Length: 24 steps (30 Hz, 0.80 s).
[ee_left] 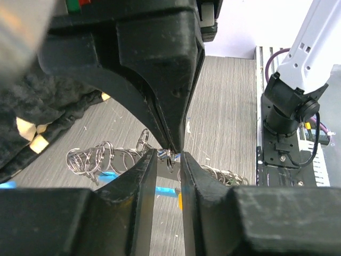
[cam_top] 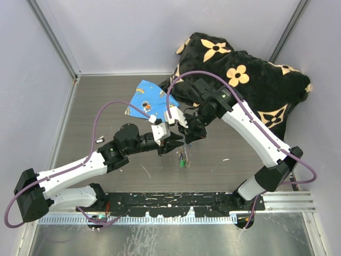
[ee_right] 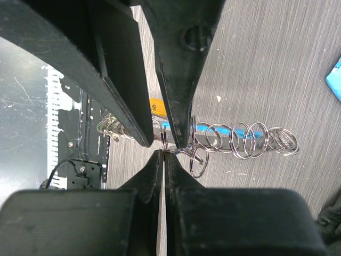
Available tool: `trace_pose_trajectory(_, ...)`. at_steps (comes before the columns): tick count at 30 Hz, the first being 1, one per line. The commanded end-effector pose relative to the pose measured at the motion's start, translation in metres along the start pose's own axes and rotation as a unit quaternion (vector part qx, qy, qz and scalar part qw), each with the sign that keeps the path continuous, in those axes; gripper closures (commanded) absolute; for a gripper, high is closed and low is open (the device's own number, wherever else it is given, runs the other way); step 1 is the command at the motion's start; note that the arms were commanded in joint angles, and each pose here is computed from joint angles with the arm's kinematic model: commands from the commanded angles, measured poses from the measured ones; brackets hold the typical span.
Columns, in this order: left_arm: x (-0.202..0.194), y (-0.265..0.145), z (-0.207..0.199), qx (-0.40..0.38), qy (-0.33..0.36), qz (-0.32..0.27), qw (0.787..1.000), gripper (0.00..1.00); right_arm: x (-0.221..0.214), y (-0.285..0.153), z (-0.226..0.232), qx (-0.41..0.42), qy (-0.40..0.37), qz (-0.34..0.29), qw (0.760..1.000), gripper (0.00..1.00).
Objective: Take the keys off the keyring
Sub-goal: Remove the key from the keyring.
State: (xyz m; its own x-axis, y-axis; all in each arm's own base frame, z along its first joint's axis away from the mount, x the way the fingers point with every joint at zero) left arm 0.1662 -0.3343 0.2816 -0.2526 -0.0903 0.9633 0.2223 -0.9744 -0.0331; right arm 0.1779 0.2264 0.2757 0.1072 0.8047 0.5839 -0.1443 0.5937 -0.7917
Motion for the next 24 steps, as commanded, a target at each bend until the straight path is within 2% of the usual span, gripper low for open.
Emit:
trace_pose_trajectory(1, 0.012, -0.007, 0.002, 0.018, 0.016, -0.038, 0.999, 0.73, 0.025, -0.013, 0.010, -0.006, -0.028, -0.065, 0.997, 0.99)
trace_pose_trajectory(7, 0.009, -0.009, -0.002, 0.009, 0.011, -0.026, 1.000, 0.76, 0.028, -0.015, 0.013, -0.006, -0.035, -0.077, 0.996, 0.99)
trace_pose_trajectory(16, 0.022, -0.012, 0.004, 0.030, 0.009, -0.053, 0.998, 0.73, 0.027, -0.014, 0.015, 0.000, -0.035, -0.078, 0.996, 0.99)
trace_pose_trajectory(19, 0.025, -0.013, 0.009, 0.048, 0.004, -0.060, 0.997, 0.69, 0.027, -0.014, 0.015, 0.000, -0.035, -0.079, 0.996, 0.99)
trace_pose_trajectory(24, 0.026, -0.012, 0.009, 0.046, -0.004, -0.058, 0.997, 0.72, 0.028, -0.014, 0.015, -0.001, -0.037, -0.081, 0.996, 0.99)
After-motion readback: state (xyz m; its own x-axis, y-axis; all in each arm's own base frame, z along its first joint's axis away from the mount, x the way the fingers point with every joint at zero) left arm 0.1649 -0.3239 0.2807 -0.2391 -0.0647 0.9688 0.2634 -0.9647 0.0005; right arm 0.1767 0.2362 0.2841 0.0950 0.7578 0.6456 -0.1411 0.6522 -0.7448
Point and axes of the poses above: each gripper's point midway between its finger pads, its own y axis out along the fingers, its own z axis along the line the jaws close on, x = y × z, the point moved 2 cm from there along -y, back along the fingers, and after that the axes turned 11 degrees about y, right-handed, at the moved point
